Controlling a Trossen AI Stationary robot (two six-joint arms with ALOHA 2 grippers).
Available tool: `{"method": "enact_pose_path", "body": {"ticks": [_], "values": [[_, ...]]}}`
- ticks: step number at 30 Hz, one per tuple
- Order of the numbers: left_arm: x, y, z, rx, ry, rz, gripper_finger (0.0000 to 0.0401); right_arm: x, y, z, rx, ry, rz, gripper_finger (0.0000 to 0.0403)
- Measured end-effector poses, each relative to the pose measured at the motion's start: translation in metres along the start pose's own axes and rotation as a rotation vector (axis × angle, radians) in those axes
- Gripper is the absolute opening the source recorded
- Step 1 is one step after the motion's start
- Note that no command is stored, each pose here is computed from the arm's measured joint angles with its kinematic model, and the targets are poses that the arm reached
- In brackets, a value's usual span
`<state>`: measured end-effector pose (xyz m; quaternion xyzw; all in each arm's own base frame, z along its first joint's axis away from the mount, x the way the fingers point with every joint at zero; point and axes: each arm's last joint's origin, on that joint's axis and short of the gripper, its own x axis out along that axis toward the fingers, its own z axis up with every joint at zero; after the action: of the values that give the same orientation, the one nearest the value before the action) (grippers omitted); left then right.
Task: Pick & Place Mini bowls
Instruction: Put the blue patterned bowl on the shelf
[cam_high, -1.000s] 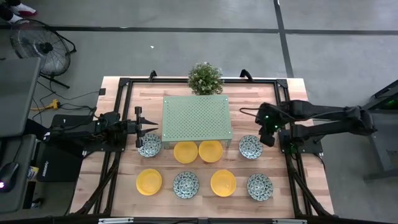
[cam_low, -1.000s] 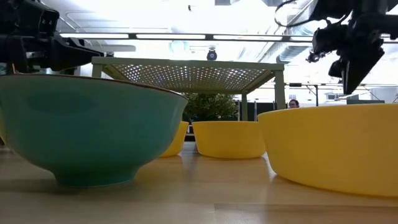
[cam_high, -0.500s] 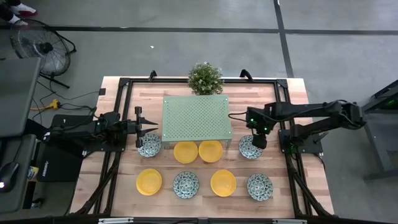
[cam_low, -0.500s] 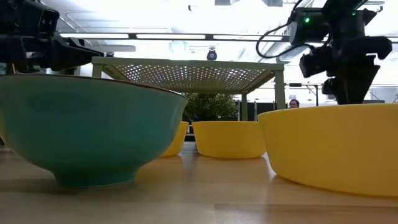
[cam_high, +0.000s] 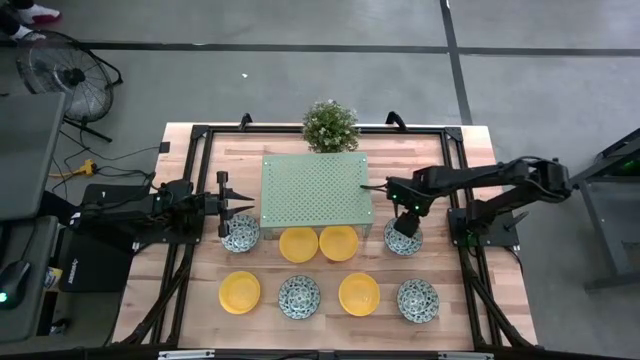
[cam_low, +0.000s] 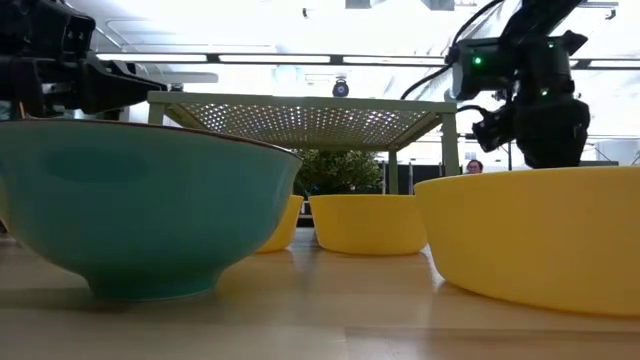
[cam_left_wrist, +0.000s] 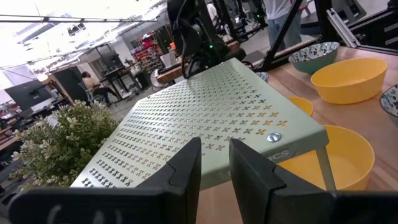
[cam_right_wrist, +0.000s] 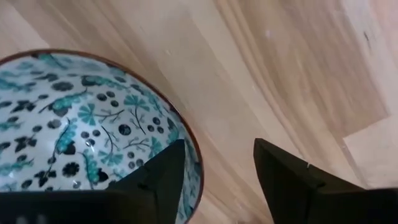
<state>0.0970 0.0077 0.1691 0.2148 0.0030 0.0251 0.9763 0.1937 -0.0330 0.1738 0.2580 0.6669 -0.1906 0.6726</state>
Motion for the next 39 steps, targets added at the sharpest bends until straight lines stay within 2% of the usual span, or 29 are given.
{"method": "enact_pose_path", "body": {"ticks": [12, 25, 34, 39], "values": [[0.0, 0.0, 0.0, 0.0, 0.0, 0.0, 0.0078, 0.0089, -0.0012, -0.0037, 0.005, 0.017, 0.047, 0.0119], [0.0, 0.0, 0.0, 0.0, 0.0, 0.0, 0.0078, 0.0076, 0.0007, -0.0048, -0.004, 0.049, 0.118, 0.0011], [0.0, -0.0001, -0.0001, 0.0, 0.001, 0.0, 0.0078, 0.0074, 0.0009, -0.0054, -0.062, 0.058, 0.128, 0.0006], [0.0, -0.0001, -0.0001, 0.0, 0.001, 0.0, 0.0078, -0.0001, -0.0005, -0.0086, -0.093, 0.1, 0.084, 0.0003]]}}
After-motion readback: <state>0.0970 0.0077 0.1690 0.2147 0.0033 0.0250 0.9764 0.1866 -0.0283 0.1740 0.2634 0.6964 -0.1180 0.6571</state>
